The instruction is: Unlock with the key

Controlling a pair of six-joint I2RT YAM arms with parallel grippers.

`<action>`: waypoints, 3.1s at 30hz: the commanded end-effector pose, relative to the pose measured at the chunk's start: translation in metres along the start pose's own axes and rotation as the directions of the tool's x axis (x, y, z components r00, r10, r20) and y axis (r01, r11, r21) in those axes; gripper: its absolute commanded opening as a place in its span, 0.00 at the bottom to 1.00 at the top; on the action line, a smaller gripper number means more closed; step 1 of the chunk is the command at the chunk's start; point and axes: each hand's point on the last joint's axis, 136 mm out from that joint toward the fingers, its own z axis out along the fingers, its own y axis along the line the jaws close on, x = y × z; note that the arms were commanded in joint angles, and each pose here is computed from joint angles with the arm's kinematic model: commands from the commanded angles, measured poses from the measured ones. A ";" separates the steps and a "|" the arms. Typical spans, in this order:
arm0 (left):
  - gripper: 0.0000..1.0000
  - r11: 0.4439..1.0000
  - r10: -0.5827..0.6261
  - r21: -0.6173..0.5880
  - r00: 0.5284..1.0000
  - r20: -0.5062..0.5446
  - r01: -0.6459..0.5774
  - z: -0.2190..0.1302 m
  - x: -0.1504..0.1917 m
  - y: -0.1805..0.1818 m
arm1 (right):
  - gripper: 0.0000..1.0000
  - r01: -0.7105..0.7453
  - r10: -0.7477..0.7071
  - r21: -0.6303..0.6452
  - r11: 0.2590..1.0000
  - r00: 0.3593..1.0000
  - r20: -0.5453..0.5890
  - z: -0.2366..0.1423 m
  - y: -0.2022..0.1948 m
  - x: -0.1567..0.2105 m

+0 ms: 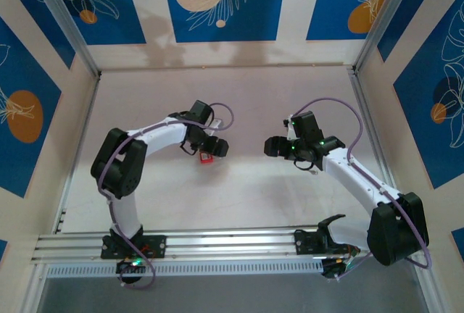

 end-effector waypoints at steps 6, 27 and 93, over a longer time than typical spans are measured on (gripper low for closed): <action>0.74 0.984 -0.085 0.158 0.996 0.037 0.078 0.000 0.019 -0.014 | 0.73 0.014 -0.014 0.009 1.000 1.000 -0.019 0.003 -0.004 0.007; 0.66 0.966 -0.171 0.204 0.984 0.047 0.158 0.001 0.072 -0.078 | 0.73 0.020 -0.020 -0.002 1.000 1.000 0.003 -0.006 0.000 0.007; 0.70 0.833 -0.439 -0.253 0.866 0.237 0.492 -0.104 -0.048 0.147 | 0.68 0.014 -0.015 -0.057 0.998 1.000 -0.023 0.000 0.014 0.014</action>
